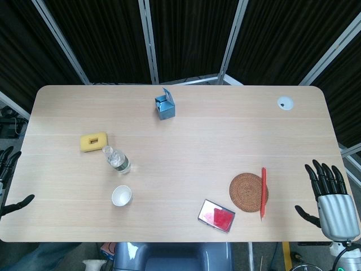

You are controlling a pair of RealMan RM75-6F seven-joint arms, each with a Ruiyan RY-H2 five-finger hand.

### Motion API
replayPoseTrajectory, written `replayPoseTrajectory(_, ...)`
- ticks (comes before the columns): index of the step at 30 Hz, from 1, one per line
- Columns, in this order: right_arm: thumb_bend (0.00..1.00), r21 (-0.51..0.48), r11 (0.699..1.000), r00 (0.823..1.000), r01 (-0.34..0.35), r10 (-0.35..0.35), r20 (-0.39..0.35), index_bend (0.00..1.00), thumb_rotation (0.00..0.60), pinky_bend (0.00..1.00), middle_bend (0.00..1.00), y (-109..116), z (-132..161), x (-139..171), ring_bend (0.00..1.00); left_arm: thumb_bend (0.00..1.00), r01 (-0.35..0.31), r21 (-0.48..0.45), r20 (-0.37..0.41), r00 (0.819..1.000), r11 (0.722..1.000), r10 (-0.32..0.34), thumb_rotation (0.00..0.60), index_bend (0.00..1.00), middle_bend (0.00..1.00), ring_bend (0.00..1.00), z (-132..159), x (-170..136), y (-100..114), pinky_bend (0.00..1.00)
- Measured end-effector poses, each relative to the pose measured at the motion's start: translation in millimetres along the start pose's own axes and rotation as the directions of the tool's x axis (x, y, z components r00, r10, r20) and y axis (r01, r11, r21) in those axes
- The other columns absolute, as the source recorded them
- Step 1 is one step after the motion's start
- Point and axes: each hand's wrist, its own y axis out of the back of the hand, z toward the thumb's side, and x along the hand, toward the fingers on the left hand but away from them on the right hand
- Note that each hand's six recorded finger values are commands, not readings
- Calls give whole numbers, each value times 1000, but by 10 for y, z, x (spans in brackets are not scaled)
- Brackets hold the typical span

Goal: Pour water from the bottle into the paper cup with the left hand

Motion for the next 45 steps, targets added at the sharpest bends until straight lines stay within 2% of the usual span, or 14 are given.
replayPoseTrajectory(10,0,-7,1000,1000,-5,5,-9,0,600,0,0,-1,27,1,0,0,8,-20,23,1000,1000,-8,600,0,0,0,-3,75,-73,0)
replayPoseTrajectory(15,0,3,1000,1000,-18,18,-9,0,600,0,0,-38,42,-30,0,0,65,-131,59,997,989,-58,600,0,0,0,60,334,-222,0)
replayPoseTrajectory(19,0,8,999,999,-33,33,10,0,600,0,0,-81,20,-68,0,0,165,-245,113,984,955,-140,600,0,0,0,214,704,-477,0)
replayPoseTrajectory(25,0,21,999,999,-49,49,25,0,600,0,0,-126,22,-96,0,0,300,-334,167,952,894,-257,600,0,0,0,454,1192,-1010,0)
replayPoseTrajectory(37,0,42,995,994,-85,82,67,0,600,0,0,-227,-52,-140,0,0,382,-421,155,924,823,-350,600,0,0,0,537,1530,-1716,0)
replayPoseTrajectory(42,0,46,994,992,-99,95,84,0,600,0,0,-265,-89,-160,0,0,418,-438,185,908,796,-376,600,0,0,0,691,1620,-1901,0)
replayPoseTrajectory(45,0,47,994,992,-96,92,92,0,600,0,0,-260,-107,-171,0,0,452,-440,212,892,776,-399,600,0,0,0,823,1665,-2000,0)
